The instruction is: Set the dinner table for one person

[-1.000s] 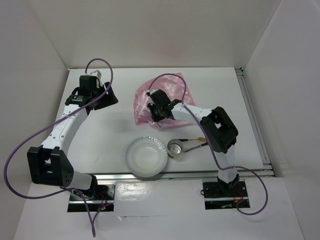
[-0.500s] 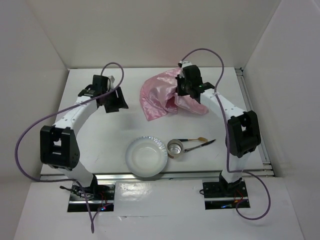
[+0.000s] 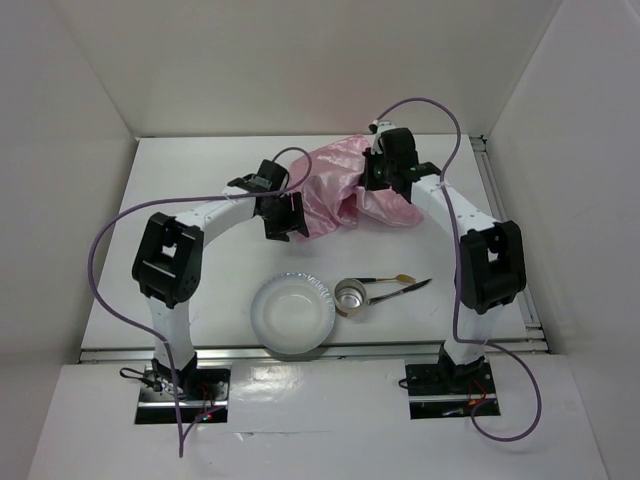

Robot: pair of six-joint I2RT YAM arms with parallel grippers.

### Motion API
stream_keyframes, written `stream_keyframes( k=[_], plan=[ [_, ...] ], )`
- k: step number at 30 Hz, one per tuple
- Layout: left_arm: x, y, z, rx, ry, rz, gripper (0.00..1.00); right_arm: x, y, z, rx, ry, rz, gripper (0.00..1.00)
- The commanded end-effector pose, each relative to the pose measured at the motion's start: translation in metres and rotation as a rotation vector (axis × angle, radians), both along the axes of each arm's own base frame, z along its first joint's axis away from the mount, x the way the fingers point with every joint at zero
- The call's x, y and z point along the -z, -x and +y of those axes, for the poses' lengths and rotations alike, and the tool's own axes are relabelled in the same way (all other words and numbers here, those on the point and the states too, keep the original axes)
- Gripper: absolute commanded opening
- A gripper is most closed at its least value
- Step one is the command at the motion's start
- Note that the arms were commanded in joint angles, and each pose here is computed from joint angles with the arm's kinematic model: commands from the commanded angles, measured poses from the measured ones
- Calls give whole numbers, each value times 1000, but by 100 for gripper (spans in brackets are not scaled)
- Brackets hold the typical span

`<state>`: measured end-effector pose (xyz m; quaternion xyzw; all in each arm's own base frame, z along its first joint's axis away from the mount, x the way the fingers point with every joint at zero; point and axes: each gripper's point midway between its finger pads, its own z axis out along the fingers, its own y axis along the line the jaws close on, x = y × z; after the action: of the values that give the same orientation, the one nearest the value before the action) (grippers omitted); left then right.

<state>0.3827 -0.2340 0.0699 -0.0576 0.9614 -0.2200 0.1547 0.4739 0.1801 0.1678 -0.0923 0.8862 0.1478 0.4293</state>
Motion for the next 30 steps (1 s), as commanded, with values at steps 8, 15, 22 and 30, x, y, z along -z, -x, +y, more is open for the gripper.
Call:
stream_keyframes(
  k=[8,15,22,30],
  plan=[
    [25,-27,-2,-152,5,20,70,-37,5,-13,7,-56,-61,0],
    [41,-29,-14,-167,1,63,72,-37,9,-18,18,-81,-50,0],
    [37,-49,-12,-213,32,36,0,-40,9,-23,27,-80,-50,0],
    [-51,-88,46,-286,22,-161,0,-43,12,-25,20,-91,-47,0]
  ],
)
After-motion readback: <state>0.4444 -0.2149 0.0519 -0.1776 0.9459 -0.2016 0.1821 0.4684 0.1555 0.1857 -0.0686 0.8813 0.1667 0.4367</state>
